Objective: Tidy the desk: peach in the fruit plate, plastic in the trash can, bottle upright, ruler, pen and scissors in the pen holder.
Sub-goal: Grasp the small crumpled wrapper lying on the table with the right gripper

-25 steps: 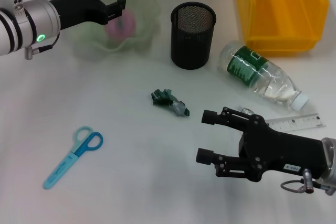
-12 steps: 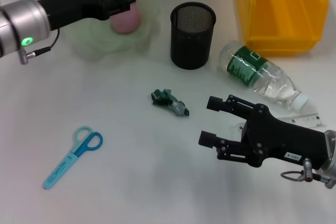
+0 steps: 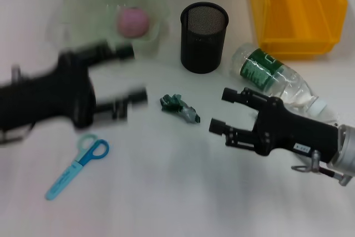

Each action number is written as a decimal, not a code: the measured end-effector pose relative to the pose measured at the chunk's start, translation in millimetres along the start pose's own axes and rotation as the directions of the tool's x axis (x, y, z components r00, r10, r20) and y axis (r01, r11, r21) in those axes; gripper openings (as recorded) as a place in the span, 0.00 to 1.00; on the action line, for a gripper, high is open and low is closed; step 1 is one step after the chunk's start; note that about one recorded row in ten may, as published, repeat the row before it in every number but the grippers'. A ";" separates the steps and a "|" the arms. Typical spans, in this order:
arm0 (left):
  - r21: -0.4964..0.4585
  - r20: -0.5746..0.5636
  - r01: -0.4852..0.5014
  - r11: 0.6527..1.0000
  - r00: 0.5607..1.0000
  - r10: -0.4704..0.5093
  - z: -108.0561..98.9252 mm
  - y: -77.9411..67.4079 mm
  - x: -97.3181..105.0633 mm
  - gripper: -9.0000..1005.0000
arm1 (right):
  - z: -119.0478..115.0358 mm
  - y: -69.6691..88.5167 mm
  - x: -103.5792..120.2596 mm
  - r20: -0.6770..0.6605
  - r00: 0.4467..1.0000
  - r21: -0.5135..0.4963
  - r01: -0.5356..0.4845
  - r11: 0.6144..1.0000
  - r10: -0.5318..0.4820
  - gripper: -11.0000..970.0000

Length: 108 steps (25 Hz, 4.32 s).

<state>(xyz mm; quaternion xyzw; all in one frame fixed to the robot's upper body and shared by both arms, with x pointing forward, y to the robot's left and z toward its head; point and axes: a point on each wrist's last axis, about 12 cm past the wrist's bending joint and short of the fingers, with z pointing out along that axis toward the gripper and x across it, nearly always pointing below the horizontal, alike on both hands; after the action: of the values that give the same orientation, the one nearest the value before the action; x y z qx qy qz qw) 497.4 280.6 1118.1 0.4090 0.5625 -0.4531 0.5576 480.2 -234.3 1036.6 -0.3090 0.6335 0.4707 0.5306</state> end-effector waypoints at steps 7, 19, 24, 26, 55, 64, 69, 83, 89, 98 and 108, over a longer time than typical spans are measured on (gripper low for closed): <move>-0.013 -0.004 0.055 0.998 0.998 -0.055 -10.9 -19.7 25.1 0.78 | 11.2 -15.2 -3.8 -0.034 0.999 0.061 0.009 0.998 -0.007 0.86; -0.041 -0.016 0.047 0.998 0.999 -0.048 -12.2 -12.5 24.7 0.78 | 56.3 -59.8 -93.7 -0.254 0.965 0.000 -0.074 0.997 0.071 0.86; -0.048 -0.024 0.044 0.998 0.999 -0.046 -13.5 -11.5 25.0 0.78 | 73.1 -67.1 -138.9 -0.439 0.897 0.045 -0.032 0.998 0.048 0.86; -0.054 -0.026 0.047 0.997 0.999 -0.048 -14.6 -12.0 26.0 0.78 | 85.1 -66.9 -149.4 -0.535 0.844 0.062 -0.017 0.998 0.047 0.86; -0.085 -0.048 0.041 0.996 0.998 -0.045 -15.3 -7.2 27.4 0.78 | 163.0 -48.2 -105.3 -0.830 0.551 0.159 0.097 0.982 0.080 0.86; -0.087 -0.051 0.041 0.995 0.998 -0.046 -14.8 -6.7 27.7 0.78 | 169.2 -47.3 -95.4 -0.813 0.576 0.173 0.089 0.981 0.091 0.86; -0.083 -0.052 0.039 0.996 0.998 -0.043 -12.2 -5.6 27.3 0.78 | 173.6 -45.9 -89.2 -0.810 0.579 0.173 0.092 0.981 0.088 0.86; -0.089 -0.053 0.042 0.995 0.997 -0.047 -11.9 -5.6 28.4 0.78 | 173.9 -49.4 -84.8 -0.795 0.598 0.200 0.097 0.975 0.104 0.86; -0.091 -0.054 0.032 0.995 0.998 -0.037 -12.2 -5.9 28.9 0.78 | 176.0 -48.0 -82.8 -0.796 0.598 0.192 0.104 0.976 0.092 0.86; -0.098 -0.057 0.035 0.995 0.998 -0.040 -12.3 -5.5 30.5 0.78 | 179.3 -47.0 -80.7 -0.797 0.600 0.186 0.124 0.975 0.076 0.86; -0.102 -0.062 0.025 0.994 0.998 -0.031 -11.8 -3.5 30.0 0.78 | 180.0 -49.0 -78.7 -0.800 0.596 0.192 0.136 0.972 0.074 0.75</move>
<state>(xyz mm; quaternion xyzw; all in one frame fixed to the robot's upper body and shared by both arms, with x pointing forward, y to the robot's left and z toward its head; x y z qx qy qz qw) 489.7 289.7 1088.0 0.3863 0.6078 -0.4187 0.5532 611.9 -94.4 1100.4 -0.4340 0.8491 0.1947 0.2295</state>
